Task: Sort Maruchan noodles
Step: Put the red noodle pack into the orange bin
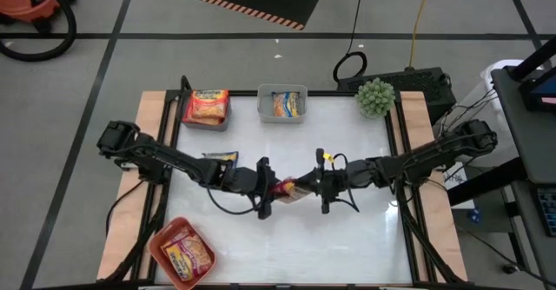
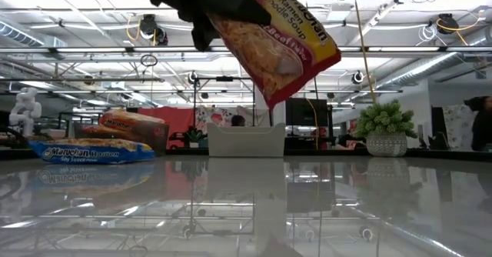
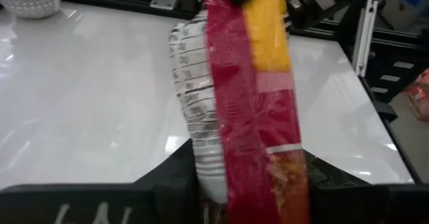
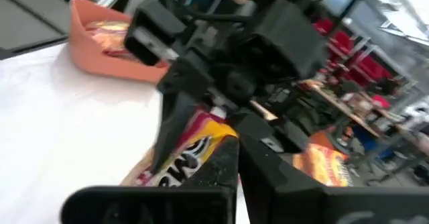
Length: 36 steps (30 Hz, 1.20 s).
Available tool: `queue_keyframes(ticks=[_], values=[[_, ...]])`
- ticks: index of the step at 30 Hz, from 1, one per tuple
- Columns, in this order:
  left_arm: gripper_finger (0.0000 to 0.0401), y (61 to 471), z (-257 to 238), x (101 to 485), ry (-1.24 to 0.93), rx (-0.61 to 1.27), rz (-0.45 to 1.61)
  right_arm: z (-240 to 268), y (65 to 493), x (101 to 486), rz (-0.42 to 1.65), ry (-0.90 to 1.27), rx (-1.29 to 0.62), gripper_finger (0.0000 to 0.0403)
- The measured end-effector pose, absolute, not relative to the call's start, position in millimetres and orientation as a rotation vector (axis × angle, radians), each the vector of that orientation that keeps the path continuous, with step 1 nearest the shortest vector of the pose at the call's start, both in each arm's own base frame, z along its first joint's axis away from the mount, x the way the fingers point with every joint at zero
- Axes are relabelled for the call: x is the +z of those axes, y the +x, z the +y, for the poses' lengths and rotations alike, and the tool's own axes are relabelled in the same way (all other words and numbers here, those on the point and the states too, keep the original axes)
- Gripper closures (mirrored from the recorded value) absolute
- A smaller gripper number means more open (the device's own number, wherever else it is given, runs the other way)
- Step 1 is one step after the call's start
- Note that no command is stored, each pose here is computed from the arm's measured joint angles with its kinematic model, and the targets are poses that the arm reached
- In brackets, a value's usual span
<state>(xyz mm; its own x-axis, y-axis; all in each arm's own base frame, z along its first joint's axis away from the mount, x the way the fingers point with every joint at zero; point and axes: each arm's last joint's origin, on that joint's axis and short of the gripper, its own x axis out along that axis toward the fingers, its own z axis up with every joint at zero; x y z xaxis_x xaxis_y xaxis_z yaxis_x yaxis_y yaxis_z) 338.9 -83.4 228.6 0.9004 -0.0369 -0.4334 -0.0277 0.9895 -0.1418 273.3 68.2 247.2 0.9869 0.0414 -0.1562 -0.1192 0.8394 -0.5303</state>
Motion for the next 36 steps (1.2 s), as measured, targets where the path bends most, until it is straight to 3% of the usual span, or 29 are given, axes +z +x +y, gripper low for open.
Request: queue_keyframes(ticks=[9, 16, 31, 36], values=[[0.0267, 329, -98, 230, -0.126, -0.049, 0.501, 82, 264, 259, 0.112, -0.55, -0.1, 0.0332], [0.0266, 299, -95, 248, -0.171, -0.024, 0.619, 90, 251, 270, 0.086, -0.539, -0.136, 0.0293], [0.0265, 208, -120, 300, -0.415, -0.136, 0.728, 94, 247, 262, 0.17, -0.526, -0.1, 0.0287], [0.0265, 176, -139, 311, -0.485, -0.3, 0.785, 94, 247, 263, 0.16, -0.48, -0.103, 0.0287]])
